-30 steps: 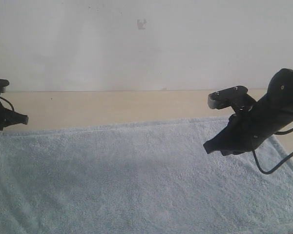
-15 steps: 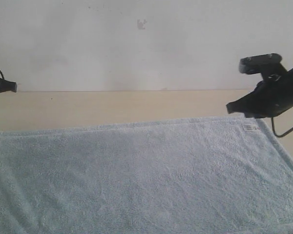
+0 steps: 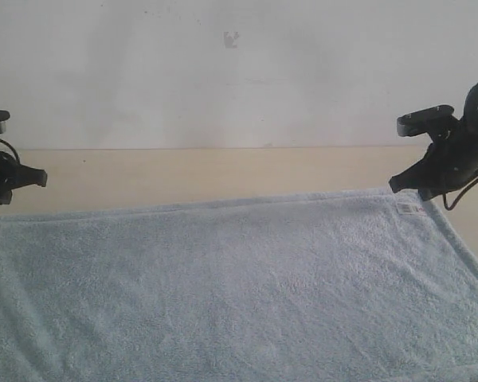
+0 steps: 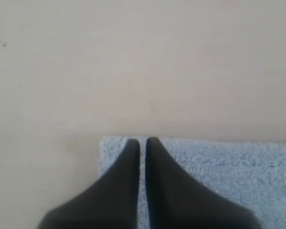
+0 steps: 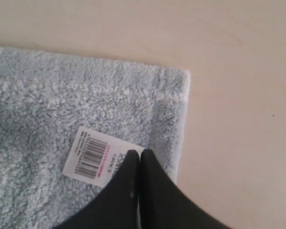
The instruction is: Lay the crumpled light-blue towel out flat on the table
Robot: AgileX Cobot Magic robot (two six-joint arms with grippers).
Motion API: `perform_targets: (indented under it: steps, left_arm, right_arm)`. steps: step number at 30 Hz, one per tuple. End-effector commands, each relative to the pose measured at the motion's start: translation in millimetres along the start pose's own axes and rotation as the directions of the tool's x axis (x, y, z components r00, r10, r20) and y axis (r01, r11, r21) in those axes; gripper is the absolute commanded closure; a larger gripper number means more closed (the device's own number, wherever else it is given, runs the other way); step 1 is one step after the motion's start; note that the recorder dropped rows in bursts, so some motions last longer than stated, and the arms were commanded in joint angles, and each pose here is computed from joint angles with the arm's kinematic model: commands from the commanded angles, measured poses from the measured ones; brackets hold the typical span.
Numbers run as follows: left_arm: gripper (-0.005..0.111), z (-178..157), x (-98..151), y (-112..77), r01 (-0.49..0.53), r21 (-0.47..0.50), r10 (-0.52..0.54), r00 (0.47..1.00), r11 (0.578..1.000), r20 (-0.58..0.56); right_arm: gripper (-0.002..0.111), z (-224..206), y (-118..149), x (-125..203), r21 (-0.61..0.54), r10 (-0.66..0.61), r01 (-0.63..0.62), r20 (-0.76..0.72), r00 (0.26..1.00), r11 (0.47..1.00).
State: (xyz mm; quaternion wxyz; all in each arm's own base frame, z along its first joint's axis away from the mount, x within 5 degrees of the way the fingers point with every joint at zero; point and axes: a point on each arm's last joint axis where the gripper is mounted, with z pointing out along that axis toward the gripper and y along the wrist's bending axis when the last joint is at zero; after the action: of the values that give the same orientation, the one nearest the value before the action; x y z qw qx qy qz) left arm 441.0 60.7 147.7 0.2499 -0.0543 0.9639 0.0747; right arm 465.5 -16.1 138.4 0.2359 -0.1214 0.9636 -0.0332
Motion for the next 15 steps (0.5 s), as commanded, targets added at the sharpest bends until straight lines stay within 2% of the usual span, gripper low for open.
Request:
perform_targets:
  steps: [1, 6, 8, 15]
  left_arm:
    - [0.103, 5, 8, -3.4, -0.003, 0.002, 0.003, 0.999, 1.000, -0.051]
    - [0.103, 9, 18, -3.9, -0.012, 0.003, 0.013, 0.988, 1.000, -0.155]
    - [0.103, 9, 19, -8.4, -0.013, 0.052, 0.021, 0.987, 0.999, -0.160]
    - [0.103, 23, 25, -10.9, -0.009, 0.059, 0.019, 0.985, 0.998, -0.174]
  right_arm:
    - [0.108, -3, -4, -8, 0.011, 0.000, 0.000, 0.020, 1.000, 1.000]
    - [0.108, -3, -4, -8, 0.008, -0.015, 0.015, 0.009, 1.000, 1.000]
    - [0.108, -1, -3, -7, 0.005, -0.032, 0.032, 0.000, 1.000, 0.999]
    - [0.108, 20, -3, -5, -0.003, -0.049, 0.049, -0.022, 0.999, 0.999]
